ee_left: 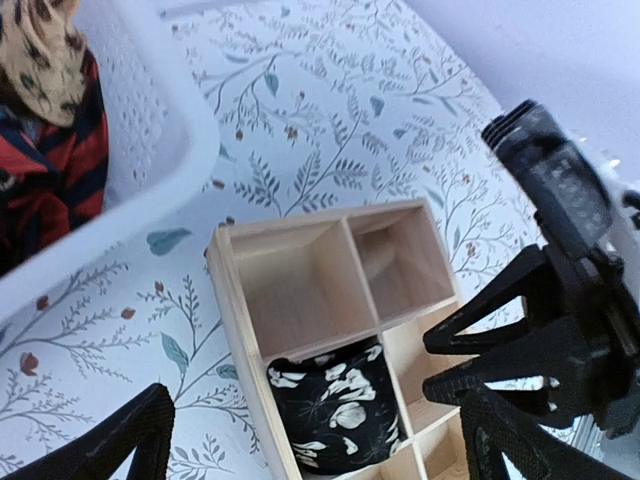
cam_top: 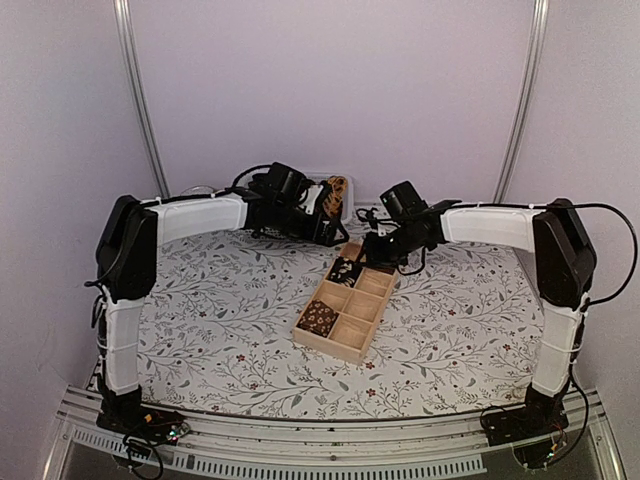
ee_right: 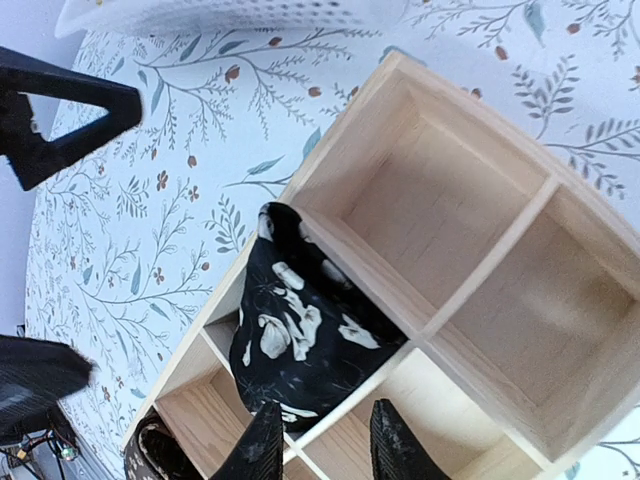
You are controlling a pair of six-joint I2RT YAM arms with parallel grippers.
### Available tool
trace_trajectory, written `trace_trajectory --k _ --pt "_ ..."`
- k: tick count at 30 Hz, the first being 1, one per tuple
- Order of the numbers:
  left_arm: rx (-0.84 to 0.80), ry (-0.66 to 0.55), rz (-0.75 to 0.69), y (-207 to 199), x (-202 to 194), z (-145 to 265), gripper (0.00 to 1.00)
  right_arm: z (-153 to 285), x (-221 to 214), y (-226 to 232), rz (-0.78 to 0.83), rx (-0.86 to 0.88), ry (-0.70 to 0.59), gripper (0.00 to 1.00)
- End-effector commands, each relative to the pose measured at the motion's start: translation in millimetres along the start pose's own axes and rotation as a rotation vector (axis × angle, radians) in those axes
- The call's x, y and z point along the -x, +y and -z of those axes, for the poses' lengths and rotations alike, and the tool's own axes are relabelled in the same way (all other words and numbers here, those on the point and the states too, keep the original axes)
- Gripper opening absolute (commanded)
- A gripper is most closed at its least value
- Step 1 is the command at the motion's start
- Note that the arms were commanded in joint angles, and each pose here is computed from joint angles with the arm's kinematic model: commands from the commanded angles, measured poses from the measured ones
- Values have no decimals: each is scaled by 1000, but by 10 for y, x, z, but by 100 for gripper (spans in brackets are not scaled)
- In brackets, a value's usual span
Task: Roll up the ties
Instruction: Adjust the tie in the storage box.
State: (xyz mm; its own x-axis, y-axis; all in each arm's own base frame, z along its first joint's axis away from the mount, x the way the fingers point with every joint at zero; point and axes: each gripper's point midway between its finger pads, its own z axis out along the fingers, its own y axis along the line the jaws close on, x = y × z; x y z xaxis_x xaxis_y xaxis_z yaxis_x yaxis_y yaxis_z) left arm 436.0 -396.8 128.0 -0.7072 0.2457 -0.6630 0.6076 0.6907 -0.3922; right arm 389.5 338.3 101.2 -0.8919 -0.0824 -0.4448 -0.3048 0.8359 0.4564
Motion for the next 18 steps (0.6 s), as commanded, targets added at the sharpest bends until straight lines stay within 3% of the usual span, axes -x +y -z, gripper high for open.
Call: trace_trajectory --k 1,8,18 --pt "6 -64 -28 -17 306 192 100 735 362 236 44 77 -163 30" --pt "14 25 -12 194 19 -157 98 375 362 382 82 175 -105 18" --pt "39 43 18 400 -174 -311 80 -170 293 473 51 222 -26 12"
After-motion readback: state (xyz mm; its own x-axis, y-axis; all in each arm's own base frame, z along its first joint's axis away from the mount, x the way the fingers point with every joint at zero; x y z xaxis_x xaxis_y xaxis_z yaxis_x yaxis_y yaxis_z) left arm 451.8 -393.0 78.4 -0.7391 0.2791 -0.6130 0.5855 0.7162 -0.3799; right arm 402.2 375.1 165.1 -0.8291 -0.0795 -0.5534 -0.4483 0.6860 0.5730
